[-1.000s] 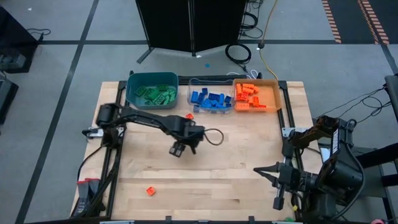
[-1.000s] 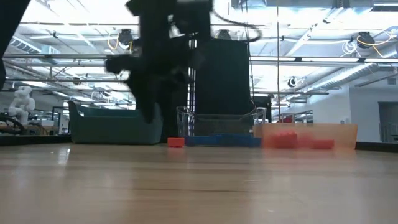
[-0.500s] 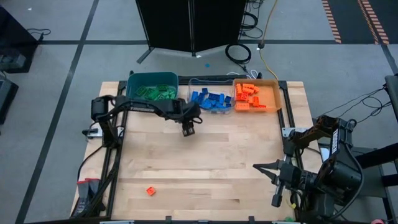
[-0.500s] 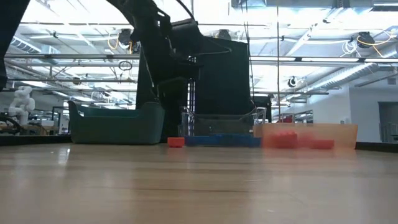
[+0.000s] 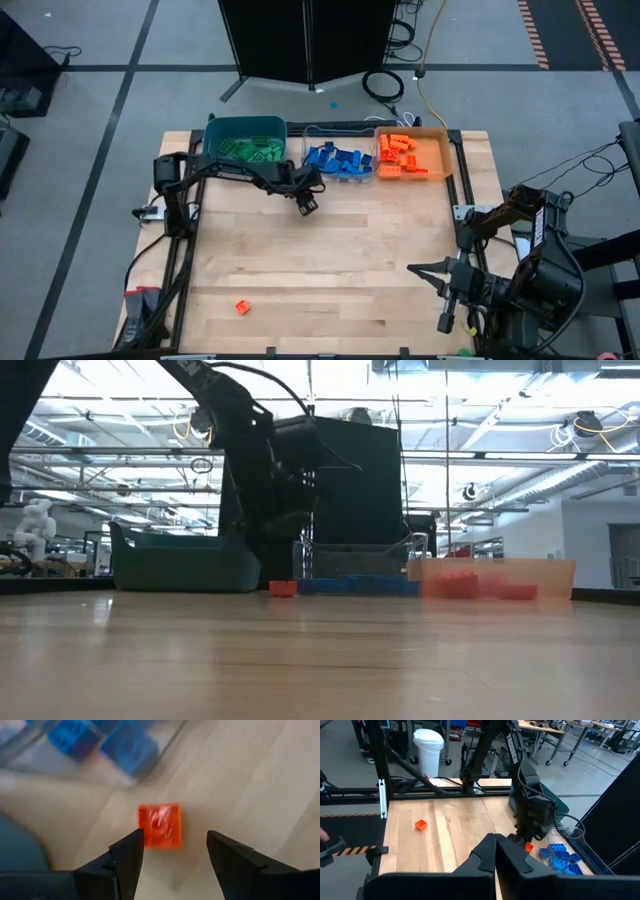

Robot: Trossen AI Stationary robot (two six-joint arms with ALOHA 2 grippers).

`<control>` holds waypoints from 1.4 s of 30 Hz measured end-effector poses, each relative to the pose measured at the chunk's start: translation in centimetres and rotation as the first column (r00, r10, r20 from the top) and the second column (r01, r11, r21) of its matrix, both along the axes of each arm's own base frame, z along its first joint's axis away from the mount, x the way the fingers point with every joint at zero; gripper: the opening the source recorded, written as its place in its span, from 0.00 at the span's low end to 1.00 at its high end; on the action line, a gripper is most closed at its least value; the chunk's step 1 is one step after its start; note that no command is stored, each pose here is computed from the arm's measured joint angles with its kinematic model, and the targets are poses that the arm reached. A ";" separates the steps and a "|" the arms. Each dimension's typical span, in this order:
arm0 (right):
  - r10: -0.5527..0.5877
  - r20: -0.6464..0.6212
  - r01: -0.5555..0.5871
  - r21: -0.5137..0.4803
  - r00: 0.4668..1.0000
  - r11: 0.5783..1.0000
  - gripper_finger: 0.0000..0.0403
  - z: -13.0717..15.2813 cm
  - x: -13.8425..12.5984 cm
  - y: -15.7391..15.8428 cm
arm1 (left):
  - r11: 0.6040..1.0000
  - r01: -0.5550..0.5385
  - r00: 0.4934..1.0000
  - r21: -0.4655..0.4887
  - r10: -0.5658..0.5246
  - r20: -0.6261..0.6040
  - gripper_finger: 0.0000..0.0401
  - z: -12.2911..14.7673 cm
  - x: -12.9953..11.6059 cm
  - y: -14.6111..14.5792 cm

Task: Sort blocks
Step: Put the orange game piece into the orange transparent bin

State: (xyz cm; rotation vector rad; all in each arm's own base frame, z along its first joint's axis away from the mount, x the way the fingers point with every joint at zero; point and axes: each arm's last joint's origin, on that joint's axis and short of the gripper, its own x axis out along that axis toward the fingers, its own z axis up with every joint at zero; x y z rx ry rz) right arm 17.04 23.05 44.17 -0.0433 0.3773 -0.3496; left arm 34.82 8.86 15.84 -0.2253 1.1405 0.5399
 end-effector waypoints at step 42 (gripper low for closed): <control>0.017 -0.012 -0.017 0.006 1.000 1.000 0.00 0.0 0.1 0.2 | 0.951 0.301 0.875 0.073 -0.306 0.376 0.19 11.2 8.5 -8.0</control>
